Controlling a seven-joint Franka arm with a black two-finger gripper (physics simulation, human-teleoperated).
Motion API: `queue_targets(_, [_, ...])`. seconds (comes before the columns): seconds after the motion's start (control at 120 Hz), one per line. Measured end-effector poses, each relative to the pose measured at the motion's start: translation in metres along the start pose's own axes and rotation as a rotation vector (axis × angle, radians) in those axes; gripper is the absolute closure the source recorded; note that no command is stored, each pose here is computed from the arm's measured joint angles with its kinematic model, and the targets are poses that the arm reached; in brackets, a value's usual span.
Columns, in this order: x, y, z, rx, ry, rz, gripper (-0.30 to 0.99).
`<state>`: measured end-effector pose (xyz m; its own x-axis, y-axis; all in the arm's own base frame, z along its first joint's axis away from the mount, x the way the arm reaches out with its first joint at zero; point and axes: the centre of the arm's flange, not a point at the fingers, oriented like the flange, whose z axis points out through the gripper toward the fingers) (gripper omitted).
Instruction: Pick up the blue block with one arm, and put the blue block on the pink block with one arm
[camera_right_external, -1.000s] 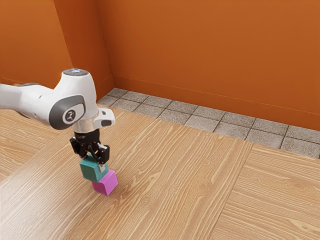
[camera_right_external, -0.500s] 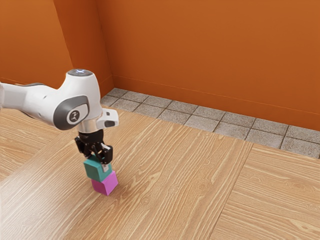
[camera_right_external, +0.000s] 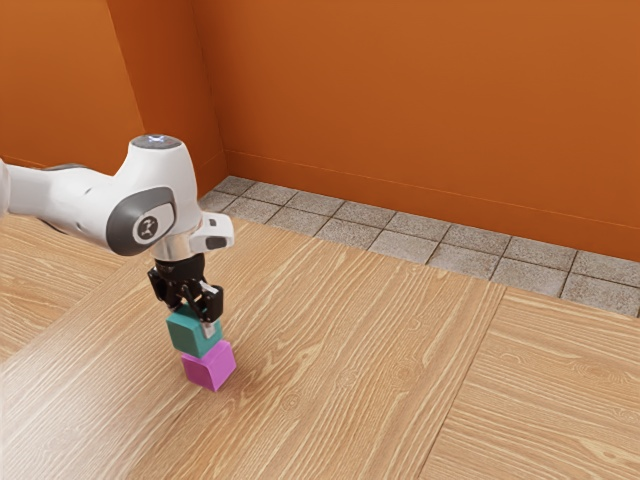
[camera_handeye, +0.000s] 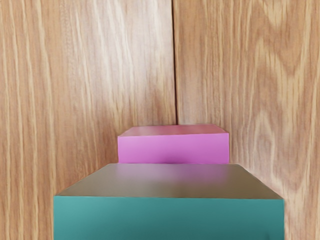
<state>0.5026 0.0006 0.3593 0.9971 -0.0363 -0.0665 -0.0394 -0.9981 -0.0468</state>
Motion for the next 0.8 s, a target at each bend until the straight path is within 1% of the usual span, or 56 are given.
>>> queue_targets(0.292, [0.002, 0.006, 0.003, 0.0, 0.003, 0.018, 0.38])
queue_targets(0.467, [0.001, 0.009, 0.0, -0.012, 0.007, 0.026, 0.2])
queue_targets(0.642, [0.001, 0.006, -0.003, -0.018, 0.01, 0.027, 0.11])
queue_targets(0.725, [-0.002, 0.004, -0.021, -0.021, 0.044, 0.028, 0.08])
queue_targets(0.8, [-0.002, 0.005, -0.067, -0.039, 0.106, 0.024, 0.07])
